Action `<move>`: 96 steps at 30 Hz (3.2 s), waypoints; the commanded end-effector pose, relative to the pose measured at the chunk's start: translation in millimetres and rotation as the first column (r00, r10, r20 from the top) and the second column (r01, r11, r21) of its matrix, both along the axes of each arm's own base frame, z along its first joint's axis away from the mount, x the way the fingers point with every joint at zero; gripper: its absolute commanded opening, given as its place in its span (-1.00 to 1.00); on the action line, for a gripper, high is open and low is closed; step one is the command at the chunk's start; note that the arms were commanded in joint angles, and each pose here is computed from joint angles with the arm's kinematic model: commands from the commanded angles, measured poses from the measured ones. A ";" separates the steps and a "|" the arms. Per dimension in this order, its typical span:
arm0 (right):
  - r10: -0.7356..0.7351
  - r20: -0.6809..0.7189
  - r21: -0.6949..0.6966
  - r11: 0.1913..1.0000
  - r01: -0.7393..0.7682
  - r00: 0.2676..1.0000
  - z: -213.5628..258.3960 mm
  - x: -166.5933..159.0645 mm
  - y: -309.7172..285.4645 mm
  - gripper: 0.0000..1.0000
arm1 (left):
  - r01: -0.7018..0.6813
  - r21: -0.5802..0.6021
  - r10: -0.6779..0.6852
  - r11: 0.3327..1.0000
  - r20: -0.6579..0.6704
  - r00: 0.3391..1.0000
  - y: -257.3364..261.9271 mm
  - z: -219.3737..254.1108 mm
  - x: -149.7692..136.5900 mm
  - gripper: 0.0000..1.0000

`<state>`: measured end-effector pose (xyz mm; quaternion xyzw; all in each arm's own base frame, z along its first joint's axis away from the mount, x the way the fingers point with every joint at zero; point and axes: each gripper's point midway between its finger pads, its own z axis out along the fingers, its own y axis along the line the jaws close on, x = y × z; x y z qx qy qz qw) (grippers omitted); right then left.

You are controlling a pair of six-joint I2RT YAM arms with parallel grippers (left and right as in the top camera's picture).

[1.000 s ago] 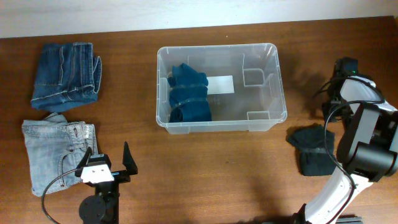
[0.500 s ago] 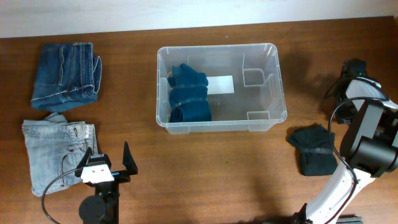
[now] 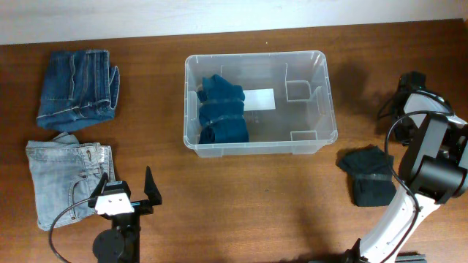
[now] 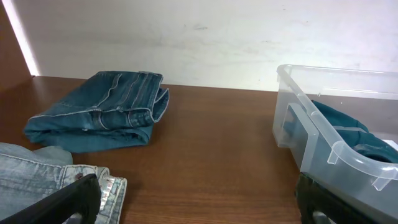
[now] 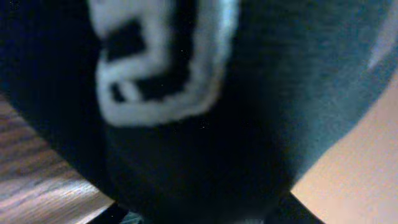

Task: Pack container
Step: 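Move the right gripper to the black folded shirt and grasp it, then lower the black shirt into the bin beside the blue garment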

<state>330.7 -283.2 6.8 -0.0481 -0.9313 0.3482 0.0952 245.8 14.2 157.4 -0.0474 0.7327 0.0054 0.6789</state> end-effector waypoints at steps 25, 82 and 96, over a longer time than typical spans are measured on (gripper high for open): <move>-0.254 0.539 0.441 0.897 -0.012 0.803 261.7 91.1 162.3 -0.92 | 0.004 0.008 -0.004 1.000 0.001 1.000 -0.2 -0.5 -0.2 0.99; -0.101 0.443 0.541 0.823 -0.175 0.891 117.0 94.4 447.8 0.84 | 0.004 0.008 -0.004 1.000 0.001 1.000 -0.2 -0.5 -0.2 0.99; -0.084 0.494 0.653 0.693 -0.306 0.866 113.9 121.3 489.4 -0.76 | 0.004 0.008 -0.004 1.000 0.001 1.000 -0.2 -0.5 -0.2 0.98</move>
